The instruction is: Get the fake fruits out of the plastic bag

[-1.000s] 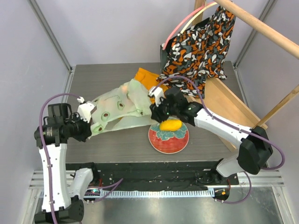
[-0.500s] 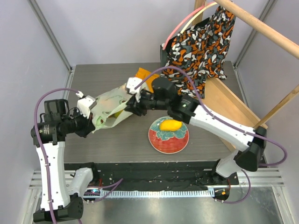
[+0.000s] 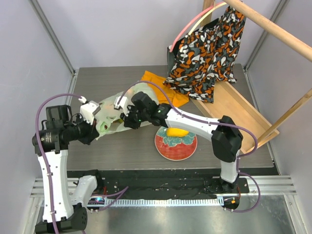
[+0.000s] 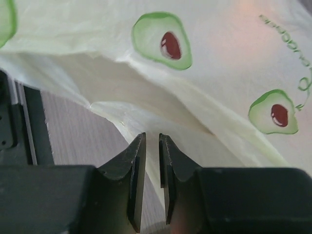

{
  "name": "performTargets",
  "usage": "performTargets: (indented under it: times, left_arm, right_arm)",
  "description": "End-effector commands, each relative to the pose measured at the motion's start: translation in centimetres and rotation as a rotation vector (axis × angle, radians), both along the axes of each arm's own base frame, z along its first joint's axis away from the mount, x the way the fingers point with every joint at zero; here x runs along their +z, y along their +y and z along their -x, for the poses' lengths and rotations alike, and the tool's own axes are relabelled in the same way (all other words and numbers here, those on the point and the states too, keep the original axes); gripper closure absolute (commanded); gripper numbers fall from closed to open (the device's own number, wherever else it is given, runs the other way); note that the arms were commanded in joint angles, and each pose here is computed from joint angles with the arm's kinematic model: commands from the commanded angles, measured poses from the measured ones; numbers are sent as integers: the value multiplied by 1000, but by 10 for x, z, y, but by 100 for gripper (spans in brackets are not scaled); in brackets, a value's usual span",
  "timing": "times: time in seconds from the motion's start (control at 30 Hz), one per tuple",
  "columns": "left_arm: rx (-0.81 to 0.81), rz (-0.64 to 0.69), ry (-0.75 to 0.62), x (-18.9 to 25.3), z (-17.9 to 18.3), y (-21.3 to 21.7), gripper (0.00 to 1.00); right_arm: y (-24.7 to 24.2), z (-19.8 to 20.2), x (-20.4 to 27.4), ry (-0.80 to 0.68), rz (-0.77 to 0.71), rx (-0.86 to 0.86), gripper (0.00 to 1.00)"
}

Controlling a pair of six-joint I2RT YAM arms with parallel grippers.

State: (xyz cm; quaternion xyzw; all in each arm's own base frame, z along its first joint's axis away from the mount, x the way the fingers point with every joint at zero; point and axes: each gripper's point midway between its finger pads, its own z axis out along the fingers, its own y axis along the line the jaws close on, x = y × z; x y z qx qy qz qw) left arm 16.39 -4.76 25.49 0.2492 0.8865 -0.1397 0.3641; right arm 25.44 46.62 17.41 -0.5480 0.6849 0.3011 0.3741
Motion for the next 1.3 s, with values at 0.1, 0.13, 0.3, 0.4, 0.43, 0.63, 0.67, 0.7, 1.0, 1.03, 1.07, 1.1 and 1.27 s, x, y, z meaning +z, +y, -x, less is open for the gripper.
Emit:
performTargets:
  times: [0.1, 0.13, 0.3, 0.4, 0.43, 0.63, 0.67, 0.7, 1.0, 1.03, 1.07, 1.1, 1.27]
  left_arm:
    - [-5, -2, 147, -23, 40, -2, 100]
    - [-8, -6, 147, -25, 42, -2, 100]
    - [0, -9, 128, -21, 41, -2, 100]
    - [8, -9, 108, -17, 38, -1, 100]
    - [12, -12, 100, -17, 37, -1, 100]
    - [33, -24, 87, -19, 33, 3, 100]
    - [32, -25, 84, -19, 33, 3, 100]
    - [32, -27, 83, -20, 33, 3, 100]
    - [24, -38, 86, -29, 38, 4, 100]
    - [15, -40, 84, -29, 38, 4, 100]
    - [8, -36, 90, -29, 39, 2, 100]
    - [-3, -30, 83, -27, 40, 1, 100]
    - [-32, -16, 62, -20, 40, -4, 100]
  right_arm:
    - [32, -49, 37, -93, -127, -188, 76]
    - [34, -50, 34, -85, -126, -190, 77]
    - [36, -51, 26, -70, -114, -192, 76]
    - [34, -61, -4, -65, -52, -242, 76]
    - [33, -64, -12, -67, -42, -255, 76]
    - [14, -54, -54, -10, 35, -305, 76]
    - [8, -47, -63, 10, 56, -297, 76]
    - [8, -41, -59, 12, 49, -279, 76]
    - [20, -70, -46, -286, 167, -82, 47]
    - [21, -70, -47, -309, 192, -53, 46]
    - [22, -72, -44, -357, 213, -12, 46]
    - [19, -70, -50, -373, 248, 33, 46]
    - [18, -68, -69, -484, 349, 225, 43]
